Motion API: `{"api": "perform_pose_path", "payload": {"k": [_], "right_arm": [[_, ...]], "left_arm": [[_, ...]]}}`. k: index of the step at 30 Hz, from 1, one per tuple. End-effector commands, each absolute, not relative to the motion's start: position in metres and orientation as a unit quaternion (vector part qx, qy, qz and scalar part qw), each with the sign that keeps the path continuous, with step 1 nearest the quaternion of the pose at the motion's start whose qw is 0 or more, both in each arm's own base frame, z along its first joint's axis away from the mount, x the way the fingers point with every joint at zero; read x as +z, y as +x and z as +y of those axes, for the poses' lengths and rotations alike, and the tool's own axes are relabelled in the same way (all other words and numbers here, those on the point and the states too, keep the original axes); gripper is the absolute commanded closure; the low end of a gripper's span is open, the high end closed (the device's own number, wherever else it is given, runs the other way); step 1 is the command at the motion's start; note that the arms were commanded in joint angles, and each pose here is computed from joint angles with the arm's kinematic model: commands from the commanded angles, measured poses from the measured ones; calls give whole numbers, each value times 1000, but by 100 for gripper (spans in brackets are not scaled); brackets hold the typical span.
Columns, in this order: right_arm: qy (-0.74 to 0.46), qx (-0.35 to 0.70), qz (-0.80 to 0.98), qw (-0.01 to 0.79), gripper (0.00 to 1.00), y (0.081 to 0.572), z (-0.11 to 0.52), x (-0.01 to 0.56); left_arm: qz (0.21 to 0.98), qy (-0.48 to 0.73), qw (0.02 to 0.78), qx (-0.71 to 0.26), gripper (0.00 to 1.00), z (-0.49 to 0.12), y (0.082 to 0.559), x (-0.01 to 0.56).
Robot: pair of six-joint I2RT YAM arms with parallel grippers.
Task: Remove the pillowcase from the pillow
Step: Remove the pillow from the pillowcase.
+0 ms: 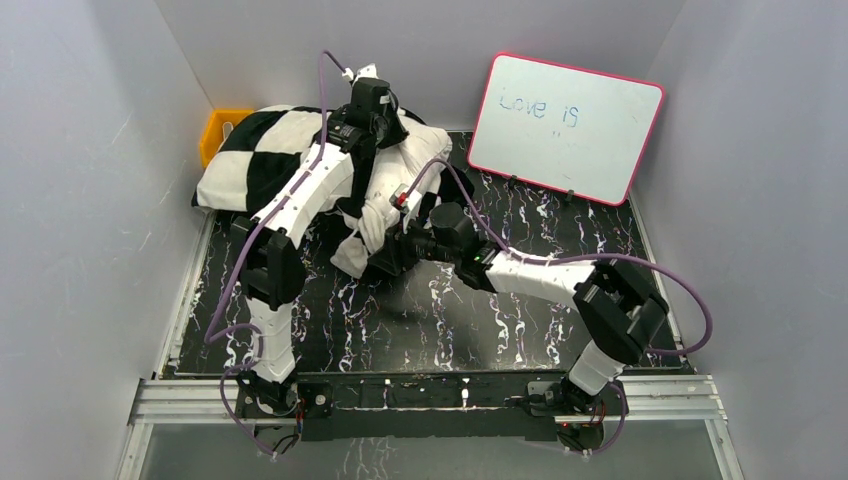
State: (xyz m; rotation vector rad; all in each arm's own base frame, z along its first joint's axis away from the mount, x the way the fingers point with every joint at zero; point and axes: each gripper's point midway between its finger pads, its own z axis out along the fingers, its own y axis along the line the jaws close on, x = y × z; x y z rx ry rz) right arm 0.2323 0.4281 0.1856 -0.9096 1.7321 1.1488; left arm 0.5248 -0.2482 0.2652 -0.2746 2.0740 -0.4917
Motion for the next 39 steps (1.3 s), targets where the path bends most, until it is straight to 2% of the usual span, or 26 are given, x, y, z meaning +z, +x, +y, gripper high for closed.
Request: {"api": "perform_pose_path", "payload": {"k": [1, 2, 5, 9, 16, 19, 24, 27, 34, 39], "right_arm": [[-416, 537, 694, 238, 65, 136, 437, 133], [-414, 533, 699, 237, 64, 138, 438, 128], [-397, 523, 712, 249, 49, 151, 442, 112], [-389, 498, 734, 250, 43, 164, 443, 84], [-393, 381, 789, 278, 17, 190, 416, 32], [-390, 354, 797, 295, 2, 195, 404, 25], [-402, 391, 756, 337, 1, 182, 397, 70], [-423, 430, 725, 333, 1, 161, 399, 94], [-499, 535, 633, 254, 2, 101, 418, 147], [-537, 548, 604, 215, 1, 84, 443, 159]], "left_arm": [[675, -156, 661, -290, 100, -227, 552, 444], [673, -158, 661, -294, 100, -227, 550, 447], [664, -159, 661, -311, 100, -226, 541, 464], [646, -158, 675, -320, 100, -221, 529, 500], [604, -173, 720, -296, 100, -181, 519, 555], [597, -180, 726, -290, 100, -164, 511, 562], [603, -187, 726, -273, 100, -150, 515, 552], [605, -195, 725, -264, 100, -145, 522, 545], [631, -208, 707, -244, 100, -147, 543, 507], [640, -223, 691, -250, 100, -152, 555, 488]]}}
